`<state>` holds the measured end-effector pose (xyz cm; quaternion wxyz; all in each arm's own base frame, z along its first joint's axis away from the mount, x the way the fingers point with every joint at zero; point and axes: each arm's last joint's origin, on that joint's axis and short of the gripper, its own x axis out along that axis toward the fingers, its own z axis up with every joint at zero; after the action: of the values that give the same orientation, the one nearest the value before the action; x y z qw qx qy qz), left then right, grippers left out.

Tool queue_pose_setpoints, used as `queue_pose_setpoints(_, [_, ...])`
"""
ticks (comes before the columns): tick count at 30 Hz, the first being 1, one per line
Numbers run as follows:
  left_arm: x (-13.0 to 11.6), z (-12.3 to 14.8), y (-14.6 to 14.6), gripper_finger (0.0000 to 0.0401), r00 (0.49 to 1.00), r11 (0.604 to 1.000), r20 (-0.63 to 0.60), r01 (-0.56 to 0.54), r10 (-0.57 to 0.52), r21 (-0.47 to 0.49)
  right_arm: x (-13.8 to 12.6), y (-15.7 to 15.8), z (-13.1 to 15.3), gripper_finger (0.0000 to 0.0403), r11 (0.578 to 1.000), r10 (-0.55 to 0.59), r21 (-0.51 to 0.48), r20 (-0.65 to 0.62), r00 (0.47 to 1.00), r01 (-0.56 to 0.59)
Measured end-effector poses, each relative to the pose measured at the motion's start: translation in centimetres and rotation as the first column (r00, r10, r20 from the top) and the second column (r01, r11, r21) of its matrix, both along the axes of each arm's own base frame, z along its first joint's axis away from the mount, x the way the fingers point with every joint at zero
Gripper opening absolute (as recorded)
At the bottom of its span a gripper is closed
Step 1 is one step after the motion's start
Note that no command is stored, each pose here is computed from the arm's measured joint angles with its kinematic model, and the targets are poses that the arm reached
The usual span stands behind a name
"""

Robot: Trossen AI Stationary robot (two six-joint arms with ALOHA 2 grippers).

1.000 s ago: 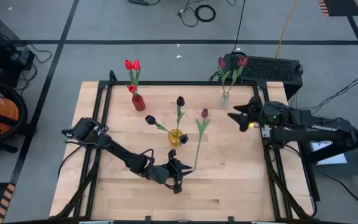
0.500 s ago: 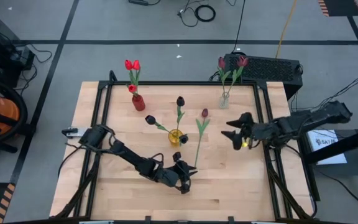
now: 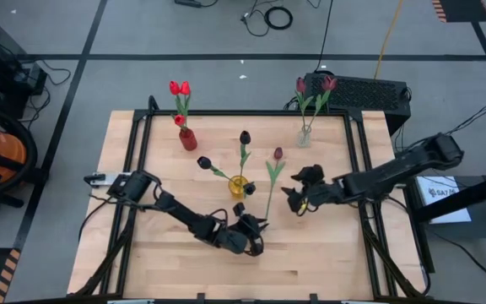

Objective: Sort flowers into vase by color
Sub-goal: Put the dark red flower into the transparent vase

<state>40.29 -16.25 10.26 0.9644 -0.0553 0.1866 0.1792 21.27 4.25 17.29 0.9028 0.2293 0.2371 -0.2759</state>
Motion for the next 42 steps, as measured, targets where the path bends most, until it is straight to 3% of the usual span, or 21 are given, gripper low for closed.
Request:
queue_pose_setpoints(4, [-0.2, -0.7, 0.4, 0.0073, 0.998, 0.999, -0.056, -0.018, 0.015, -0.049, 1.7, 0.3, -1.3, 0.0290, 1.000, -0.016, 0.025, 0.050, 0.999, 0.015])
queue_pose_setpoints(12, [-0.7, -1.5, 0.2, 0.0073, 0.981, 0.988, -0.164, 0.081, -0.102, -0.131, 3.2, -0.7, -3.7, 0.0290, 0.991, -0.124, 0.056, 0.036, 0.992, 0.121])
queue_pose_setpoints(17, [-0.2, -1.9, 0.6, 0.0073, 0.992, 0.985, -0.116, 0.035, -0.055, -0.170, 3.8, -1.0, -4.6, 0.0290, 0.989, -0.141, 0.042, -0.009, 0.990, 0.141])
queue_pose_setpoints(25, [0.7, -2.1, 0.5, 0.0073, 0.991, 0.957, -0.003, 0.129, -0.134, -0.259, 4.0, -1.0, -5.2, 0.0290, 0.990, -0.138, 0.027, -0.041, 0.990, 0.140])
queue_pose_setpoints(32, [0.7, -2.2, 0.6, 0.0073, 0.991, 0.958, -0.011, 0.127, -0.134, -0.257, 3.9, -1.2, -5.4, 0.0283, 0.987, -0.153, 0.030, -0.054, 0.987, 0.155])
queue_pose_setpoints(42, [0.6, -2.3, 0.6, 0.0073, 0.991, 0.960, -0.030, 0.122, -0.134, -0.253, 4.6, -1.0, -7.6, 0.0234, 0.984, -0.170, 0.030, -0.087, 0.982, 0.173])
